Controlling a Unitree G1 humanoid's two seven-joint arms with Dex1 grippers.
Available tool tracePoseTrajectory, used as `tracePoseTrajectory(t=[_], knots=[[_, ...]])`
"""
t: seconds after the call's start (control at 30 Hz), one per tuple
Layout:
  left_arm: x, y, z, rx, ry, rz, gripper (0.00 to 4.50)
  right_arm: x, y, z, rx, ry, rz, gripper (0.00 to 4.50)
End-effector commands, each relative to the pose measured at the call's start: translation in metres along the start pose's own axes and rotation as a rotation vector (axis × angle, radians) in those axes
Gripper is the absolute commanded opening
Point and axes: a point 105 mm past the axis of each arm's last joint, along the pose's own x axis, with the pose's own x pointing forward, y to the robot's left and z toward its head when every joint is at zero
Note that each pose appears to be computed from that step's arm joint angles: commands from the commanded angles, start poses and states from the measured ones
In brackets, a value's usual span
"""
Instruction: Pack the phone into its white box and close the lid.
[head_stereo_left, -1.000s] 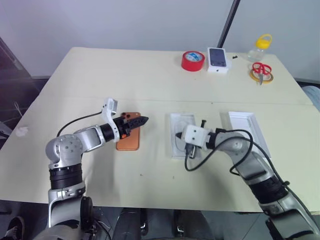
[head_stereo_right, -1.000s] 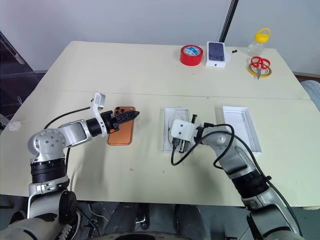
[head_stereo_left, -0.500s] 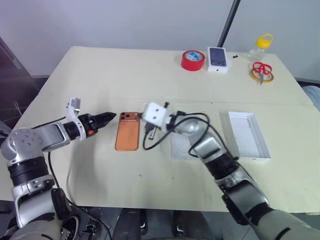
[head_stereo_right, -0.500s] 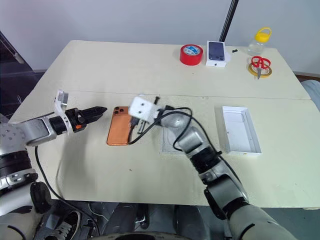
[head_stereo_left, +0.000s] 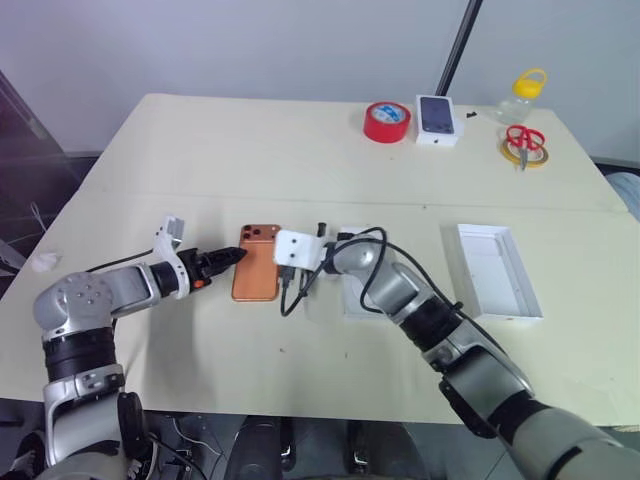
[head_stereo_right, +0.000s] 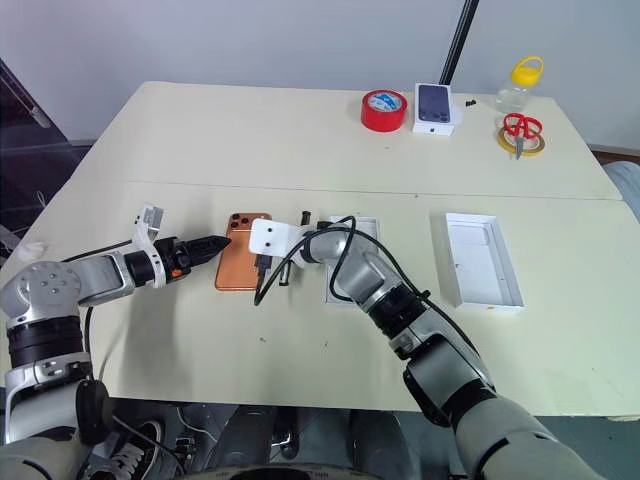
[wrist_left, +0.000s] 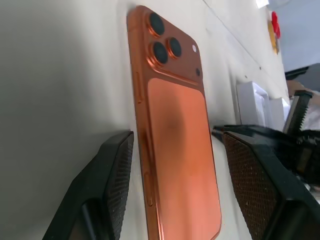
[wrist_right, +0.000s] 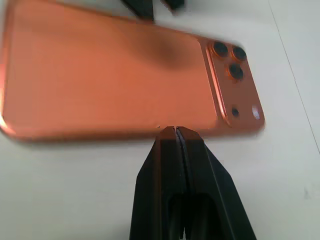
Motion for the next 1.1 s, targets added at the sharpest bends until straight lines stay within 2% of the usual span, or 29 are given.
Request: tracePoseTrajectory(t=[0.03,0.13,0.27,0.43,0.67,0.87,1.1], knots=[[0.014,0.003,-0.026,-0.022,0.103,0.008,2.97,-0.007,-0.007,0.003,-0.017,-0.012,-0.018,0.04],[0.019,-0.001,-0.035,-0.014,0.146,-0.003,2.97,-0.003,0.0,-0.005,-0.005,0.011,-0.003,0.04],[0.021,0.001,-0.041,-0.031,0.169,0.01,2.97,0.01,0.015,0.003,0.104,-0.047,0.023,0.04],[0.034,-0.012,-0.05,-0.086,0.186,-0.059,2.97,0.022,0.029,0.008,0.087,-0.052,0.066,0.04],[0.042,-0.02,-0.049,-0.062,0.186,-0.061,2.97,0.018,0.023,0.0,0.061,-0.024,0.058,0.04],[0.041,-0.03,-0.035,-0.067,0.168,-0.078,2.97,0.017,0.026,-0.004,0.054,-0.019,0.061,0.04],[0.034,-0.015,-0.04,-0.108,0.176,-0.05,2.97,0.014,0.02,-0.005,0.045,-0.015,0.044,0.04]])
